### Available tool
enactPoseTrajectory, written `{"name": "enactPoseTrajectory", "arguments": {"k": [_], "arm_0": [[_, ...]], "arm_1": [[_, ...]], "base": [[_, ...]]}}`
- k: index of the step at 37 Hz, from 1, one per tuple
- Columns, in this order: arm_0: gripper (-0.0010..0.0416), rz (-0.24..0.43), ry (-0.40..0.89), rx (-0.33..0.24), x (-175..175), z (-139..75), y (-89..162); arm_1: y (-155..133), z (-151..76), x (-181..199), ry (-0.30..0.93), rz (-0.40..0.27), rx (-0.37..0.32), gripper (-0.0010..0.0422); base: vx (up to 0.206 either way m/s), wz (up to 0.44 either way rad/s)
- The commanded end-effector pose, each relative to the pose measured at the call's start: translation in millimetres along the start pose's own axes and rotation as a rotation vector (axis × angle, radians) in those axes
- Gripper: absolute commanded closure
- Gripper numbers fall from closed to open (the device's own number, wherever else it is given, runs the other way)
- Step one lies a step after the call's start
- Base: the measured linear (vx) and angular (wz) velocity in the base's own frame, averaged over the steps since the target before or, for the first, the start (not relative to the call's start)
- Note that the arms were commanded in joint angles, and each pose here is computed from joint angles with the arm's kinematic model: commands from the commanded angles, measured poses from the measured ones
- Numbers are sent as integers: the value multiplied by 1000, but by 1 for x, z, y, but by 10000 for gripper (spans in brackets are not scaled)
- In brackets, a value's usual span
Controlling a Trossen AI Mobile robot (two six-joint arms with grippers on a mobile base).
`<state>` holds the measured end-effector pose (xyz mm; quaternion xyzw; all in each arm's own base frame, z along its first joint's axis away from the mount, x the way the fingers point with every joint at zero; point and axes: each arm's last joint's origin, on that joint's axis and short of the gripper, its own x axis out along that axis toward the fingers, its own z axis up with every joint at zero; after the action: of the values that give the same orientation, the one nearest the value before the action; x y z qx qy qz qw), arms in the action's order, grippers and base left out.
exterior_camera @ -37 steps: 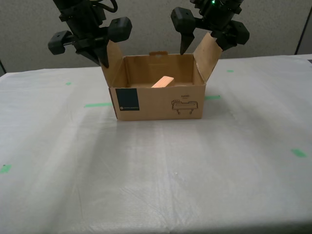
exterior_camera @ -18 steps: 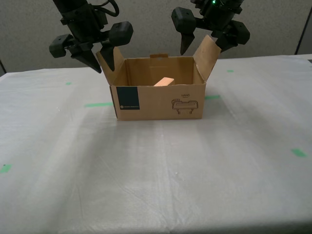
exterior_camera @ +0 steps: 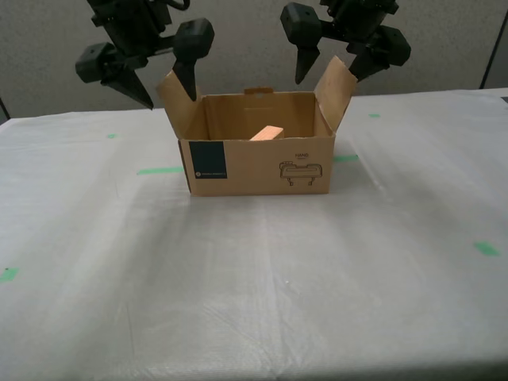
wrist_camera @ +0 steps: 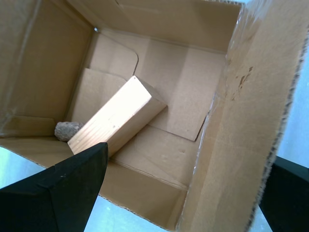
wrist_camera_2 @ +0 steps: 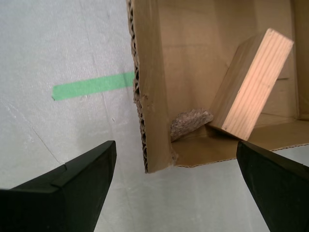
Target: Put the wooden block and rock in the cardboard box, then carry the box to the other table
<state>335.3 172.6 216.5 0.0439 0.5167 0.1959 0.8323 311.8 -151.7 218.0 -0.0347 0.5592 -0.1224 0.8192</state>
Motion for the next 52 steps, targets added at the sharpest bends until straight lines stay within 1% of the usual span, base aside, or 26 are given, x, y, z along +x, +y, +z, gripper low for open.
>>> {"name": "enactPoseTrajectory", "arguments": {"k": [1, 9, 15, 25, 29, 38, 43, 52], "arm_0": [[24, -9, -6, -1, -7, 0, 1], [16, -65, -39, -28, -33, -1, 3], [16, -53, -90, -34, -60, -1, 7], [16, -16, -220, -50, -118, -6, 16], [16, -1, -273, -58, -141, -11, 18], [16, 19, -348, -70, -184, -26, 21], [16, 24, -365, -73, -198, -33, 21], [16, 30, -383, -76, -211, -41, 21]], "arm_1": [[-1, 2, -14, -39, -3, 3, 67], [-4, 5, -47, -128, -32, 12, 66], [-6, 8, -70, -185, -51, 17, 67], [-9, 7, -110, -291, -87, 25, 67], [-9, 2, -125, -329, -99, 28, 67], [-4, -17, -165, -409, -82, 30, 66], [-2, -28, -185, -459, -58, 25, 67], [3, -47, -211, -508, -51, 29, 66]], "base": [[0, 0], [0, 0], [0, 0], [0, 0], [0, 0], [0, 0], [0, 0], [0, 0]]}}
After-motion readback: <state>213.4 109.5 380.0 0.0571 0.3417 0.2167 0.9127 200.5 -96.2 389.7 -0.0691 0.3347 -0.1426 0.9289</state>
